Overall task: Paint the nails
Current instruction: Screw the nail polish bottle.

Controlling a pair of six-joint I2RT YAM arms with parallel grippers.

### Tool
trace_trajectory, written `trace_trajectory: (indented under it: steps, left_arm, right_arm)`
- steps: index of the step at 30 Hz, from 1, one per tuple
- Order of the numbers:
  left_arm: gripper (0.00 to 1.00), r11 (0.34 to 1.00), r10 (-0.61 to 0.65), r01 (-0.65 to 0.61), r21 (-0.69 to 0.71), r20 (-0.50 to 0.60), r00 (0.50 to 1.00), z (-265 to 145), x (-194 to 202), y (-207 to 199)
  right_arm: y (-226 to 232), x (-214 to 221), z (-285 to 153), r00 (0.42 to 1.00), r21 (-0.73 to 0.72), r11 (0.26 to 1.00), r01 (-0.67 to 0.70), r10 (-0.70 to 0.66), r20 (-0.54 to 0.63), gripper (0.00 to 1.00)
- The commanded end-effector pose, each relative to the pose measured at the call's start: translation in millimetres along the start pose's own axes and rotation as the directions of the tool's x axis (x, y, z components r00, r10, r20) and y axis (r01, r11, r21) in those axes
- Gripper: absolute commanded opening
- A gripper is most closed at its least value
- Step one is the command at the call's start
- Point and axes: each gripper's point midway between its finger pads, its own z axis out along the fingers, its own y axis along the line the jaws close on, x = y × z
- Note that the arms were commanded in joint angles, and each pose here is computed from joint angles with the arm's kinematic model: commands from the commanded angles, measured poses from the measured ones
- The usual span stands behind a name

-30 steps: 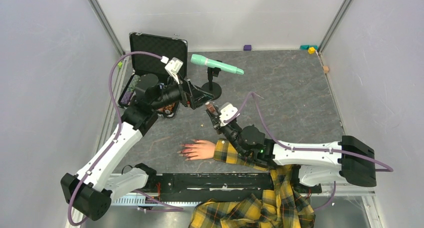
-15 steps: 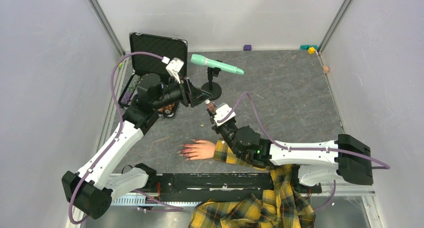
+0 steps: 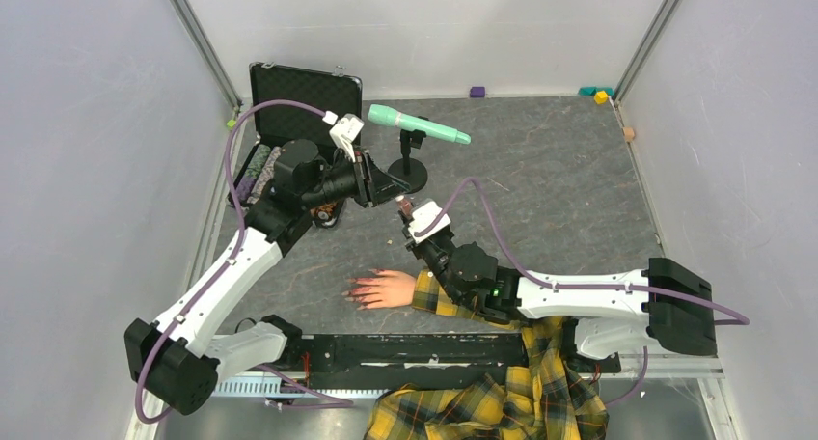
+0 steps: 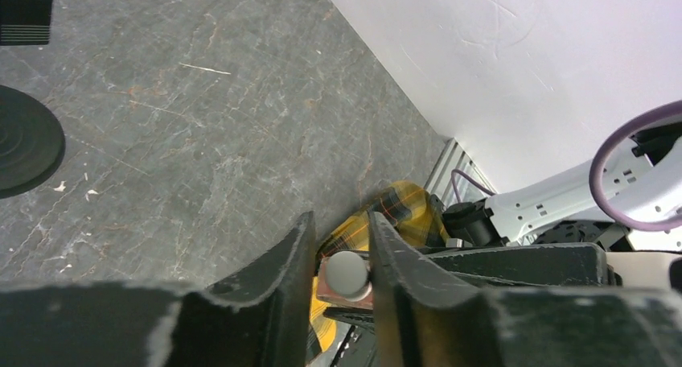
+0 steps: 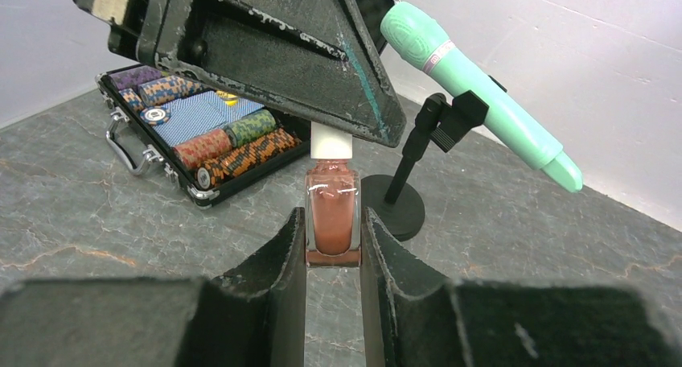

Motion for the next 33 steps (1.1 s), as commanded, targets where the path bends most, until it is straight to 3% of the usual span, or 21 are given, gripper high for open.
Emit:
trace_trajectory:
  steps: [1,5,12,21,33]
  left_arm:
    - [0.29,0.998,0.003,-0.003,0.059,0.006,1.0,0,-10,-19]
    - [0.03,0.997,0.009,-0.009,0.075,0.002,1.0,1,-9,-22]
    - [0.02,0.992,0.025,-0.021,0.128,-0.03,0.999,3,-2,-34]
    - [0.02,0.966,0.108,-0.086,0.244,-0.078,0.991,2,10,-63]
    - [0.02,0.862,0.252,-0.155,0.482,-0.143,0.957,-17,32,-112]
  right_arm:
    - [-6,-25,4,0.997,0.041,0.997,-0.059,0.057,0.051,0.0]
    - [-7,-24,3,0.996,0.045,0.996,-0.071,0.069,0.051,0.0]
    - [-8,-35,-2,0.985,0.014,0.989,-0.146,0.144,0.09,0.0]
    - [-6,-55,-10,0.942,-0.16,0.947,-0.277,0.301,0.151,0.0]
    - [-2,-98,-40,0.797,-0.551,0.74,-0.385,0.568,0.205,0.0]
